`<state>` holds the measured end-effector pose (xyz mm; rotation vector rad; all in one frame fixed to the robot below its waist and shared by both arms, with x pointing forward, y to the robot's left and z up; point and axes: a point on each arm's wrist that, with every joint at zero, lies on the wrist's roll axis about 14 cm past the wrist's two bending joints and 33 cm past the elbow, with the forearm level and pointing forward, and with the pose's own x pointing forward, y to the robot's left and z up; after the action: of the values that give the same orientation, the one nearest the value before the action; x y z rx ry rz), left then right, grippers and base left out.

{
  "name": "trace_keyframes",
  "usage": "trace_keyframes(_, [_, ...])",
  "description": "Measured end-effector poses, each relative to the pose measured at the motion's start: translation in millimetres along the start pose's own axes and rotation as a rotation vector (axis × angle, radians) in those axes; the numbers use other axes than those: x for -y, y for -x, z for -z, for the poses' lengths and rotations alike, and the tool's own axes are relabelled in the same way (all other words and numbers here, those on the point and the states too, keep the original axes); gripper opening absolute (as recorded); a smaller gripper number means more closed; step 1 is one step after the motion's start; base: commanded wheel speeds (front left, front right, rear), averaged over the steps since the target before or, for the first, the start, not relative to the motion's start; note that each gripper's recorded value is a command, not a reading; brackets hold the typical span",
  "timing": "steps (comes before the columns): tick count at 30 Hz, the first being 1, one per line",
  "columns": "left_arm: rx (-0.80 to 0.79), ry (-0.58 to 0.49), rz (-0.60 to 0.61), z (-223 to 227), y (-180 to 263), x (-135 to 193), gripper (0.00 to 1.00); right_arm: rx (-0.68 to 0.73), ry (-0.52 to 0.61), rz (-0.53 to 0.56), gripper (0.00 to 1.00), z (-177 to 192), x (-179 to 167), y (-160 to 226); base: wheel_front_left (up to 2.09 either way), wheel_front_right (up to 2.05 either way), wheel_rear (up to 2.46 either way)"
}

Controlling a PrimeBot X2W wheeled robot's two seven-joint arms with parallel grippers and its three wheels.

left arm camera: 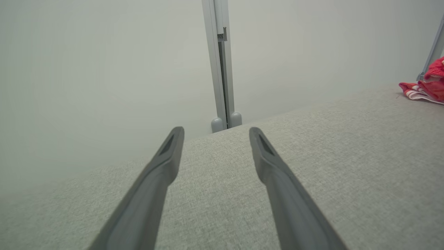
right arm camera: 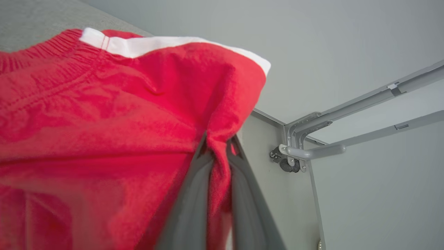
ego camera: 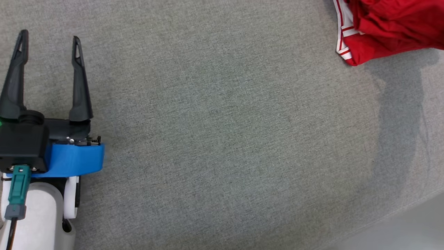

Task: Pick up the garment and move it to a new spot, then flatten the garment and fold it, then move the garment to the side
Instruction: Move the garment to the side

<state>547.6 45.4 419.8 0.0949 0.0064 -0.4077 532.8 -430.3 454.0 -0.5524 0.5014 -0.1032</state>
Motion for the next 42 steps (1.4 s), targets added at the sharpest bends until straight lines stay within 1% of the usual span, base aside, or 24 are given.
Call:
trace_keyframes(8, [-0.008,-0.012,-0.025,5.0,1.0,-10.4,1.0,-0.086,0.049,0.044,0.0,13.8,1.6,-20.1,0.0,0.0,0.0])
trace_keyframes(9, [-0.012,-0.013,-0.032,6.7,1.8,-12.4,1.0,-0.092,0.043,0.045,0.16,15.8,-0.4,-22.3,0.0,0.0,0.0])
trace_keyframes(10, [-0.016,-0.015,-0.036,8.0,2.7,-14.2,1.0,-0.094,0.039,0.046,0.62,16.9,-2.2,-24.5,0.0,0.0,0.0])
trace_keyframes(11, [-0.018,-0.017,-0.041,8.7,3.6,-15.9,1.0,-0.095,0.046,0.044,1.0,16.8,-3.9,-26.7,0.0,0.0,0.0])
trace_keyframes(15, [-0.012,-0.024,-0.07,4.9,7.9,-25.2,1.0,-0.071,0.037,0.055,1.0,10.1,-2.0,-28.6,0.0,0.0,0.0])
trace_keyframes(20, [0.008,-0.022,-0.106,-9.3,19.5,-33.4,1.0,0.017,-0.011,0.081,1.0,-19.8,6.9,-21.9,0.0,0.0,0.0])
trace_keyframes(25, [0.027,-0.014,-0.158,-27.0,40.9,-44.0,1.0,0.261,-0.101,0.064,1.0,-100.4,7.2,-9.0,0.0,0.0,0.0])
trace_keyframes(27, [0.032,-0.013,-0.18,-33.9,52.1,-48.4,1.0,0.335,-0.14,0.049,1.0,-119.1,2.3,1.6,0.0,0.0,0.0])
trace_keyframes(31, [0.033,0.0,-0.232,-42.9,77.1,-57.1,1.0,0.468,-0.207,0.005,1.0,-149.4,-17.5,24.6,0.0,0.0,0.0])
trace_keyframes(34, [0.02,0.008,-0.27,-44.0,97.8,-64.2,1.0,0.554,-0.262,-0.044,1.0,-167.7,-43.5,42.4,0.0,0.0,0.0])
trace_keyframes(38, [0.003,0.023,-0.312,-44.8,123.9,-68.6,1.0,0.614,-0.333,-0.102,1.0,-172.6,-77.1,66.4,0.0,0.0,0.0])
trace_keyframes(42, [-0.01,0.034,-0.346,-45.0,145.9,-72.6,1.0,0.639,-0.393,-0.144,1.0,-166.9,-102.8,87.8,0.0,0.0,0.0])
